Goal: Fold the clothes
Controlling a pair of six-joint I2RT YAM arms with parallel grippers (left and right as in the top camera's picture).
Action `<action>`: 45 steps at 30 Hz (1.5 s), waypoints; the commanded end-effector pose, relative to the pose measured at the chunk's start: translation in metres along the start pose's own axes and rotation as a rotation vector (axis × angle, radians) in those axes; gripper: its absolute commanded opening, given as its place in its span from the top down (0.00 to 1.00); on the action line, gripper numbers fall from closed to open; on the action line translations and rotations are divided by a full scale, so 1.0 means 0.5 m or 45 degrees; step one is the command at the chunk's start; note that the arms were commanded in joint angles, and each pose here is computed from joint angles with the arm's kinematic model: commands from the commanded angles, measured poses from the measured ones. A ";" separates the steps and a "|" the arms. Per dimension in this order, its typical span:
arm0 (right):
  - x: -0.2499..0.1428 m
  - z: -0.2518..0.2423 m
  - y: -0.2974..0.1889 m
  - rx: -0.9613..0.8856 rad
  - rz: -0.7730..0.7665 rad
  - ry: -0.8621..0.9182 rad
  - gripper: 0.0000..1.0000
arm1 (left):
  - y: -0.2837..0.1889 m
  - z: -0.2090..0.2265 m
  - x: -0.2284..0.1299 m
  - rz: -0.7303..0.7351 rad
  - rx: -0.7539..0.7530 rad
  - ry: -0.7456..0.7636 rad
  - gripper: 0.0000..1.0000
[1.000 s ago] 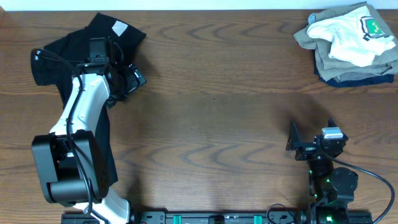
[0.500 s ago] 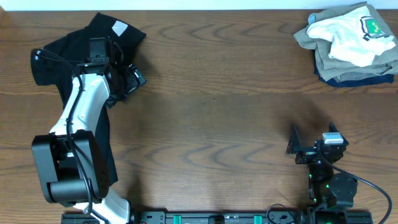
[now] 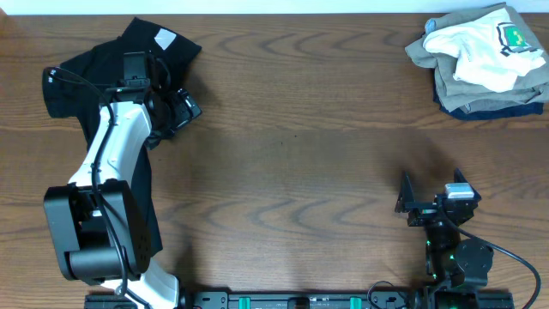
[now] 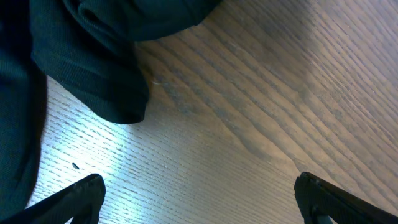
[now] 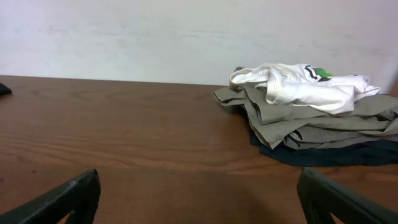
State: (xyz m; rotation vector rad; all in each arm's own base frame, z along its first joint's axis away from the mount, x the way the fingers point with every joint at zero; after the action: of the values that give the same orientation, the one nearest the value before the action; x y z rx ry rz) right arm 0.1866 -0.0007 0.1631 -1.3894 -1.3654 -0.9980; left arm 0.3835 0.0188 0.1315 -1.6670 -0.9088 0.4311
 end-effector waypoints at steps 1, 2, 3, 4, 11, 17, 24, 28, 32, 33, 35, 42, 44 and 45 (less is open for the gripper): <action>0.000 0.001 -0.001 -0.004 -0.003 -0.020 0.01 | -0.004 -0.006 0.011 -0.018 -0.007 0.005 0.02; 0.000 0.001 -0.001 -0.004 -0.003 -0.020 0.01 | -0.004 -0.006 0.011 -0.018 -0.007 0.005 0.02; 0.000 0.001 -0.001 -0.004 -0.003 -0.020 0.01 | -0.004 -0.006 0.011 -0.018 -0.007 0.005 0.02; 0.000 0.001 -0.001 -0.004 -0.003 -0.020 0.01 | -0.004 -0.006 0.011 -0.018 -0.007 0.005 0.02; 0.000 0.001 -0.001 -0.003 -0.003 -0.020 0.01 | -0.008 -0.006 0.011 -0.020 -0.008 0.005 0.02; 0.000 0.001 -0.001 -0.004 -0.003 -0.020 0.01 | -0.082 -0.014 0.030 -0.178 -0.040 0.023 0.02; 0.000 0.001 -0.001 -0.003 -0.003 -0.020 0.01 | -0.187 -0.084 0.025 -0.503 -0.295 0.398 0.02; 0.000 0.001 -0.001 -0.003 -0.003 -0.020 0.01 | -0.250 -0.110 -0.005 -0.729 -0.455 0.618 0.02; 0.000 0.001 -0.001 -0.004 -0.003 -0.020 0.01 | -0.287 -0.078 -0.040 -0.837 -0.538 0.629 0.02; 0.000 0.001 -0.001 -0.004 -0.003 -0.020 0.01 | -0.294 -0.067 -0.049 -0.854 -0.550 0.628 0.02; 0.000 0.001 -0.001 -0.004 -0.003 -0.020 0.01 | -0.302 -0.042 -0.068 -0.884 -0.567 0.625 0.02; 0.000 0.001 -0.001 -0.003 -0.003 -0.020 0.01 | -0.299 0.050 -0.134 -0.975 -0.611 0.627 0.02; 0.000 0.001 -0.001 -0.004 -0.003 -0.020 0.01 | -0.290 0.072 -0.152 -1.016 -0.640 0.624 0.02; 0.000 0.001 -0.001 -0.003 -0.003 -0.020 0.01 | -0.285 0.083 -0.161 -1.036 -0.655 0.623 0.02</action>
State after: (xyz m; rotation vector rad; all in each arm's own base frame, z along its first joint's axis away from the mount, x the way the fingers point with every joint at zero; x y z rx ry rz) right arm 0.1865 -0.0008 0.1634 -1.3898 -1.3663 -1.0002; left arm 0.2691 -0.0073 0.2526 -1.5926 -1.2576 -0.7594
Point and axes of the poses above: each gripper's point midway between its finger pads, its own y axis out along the fingers, its own z axis along the line the jaws close on, x = y × z, the point moved 6 cm from there along -y, back along the fingers, and after that the axes turned 14 degrees about -y, right-handed, at the moved point
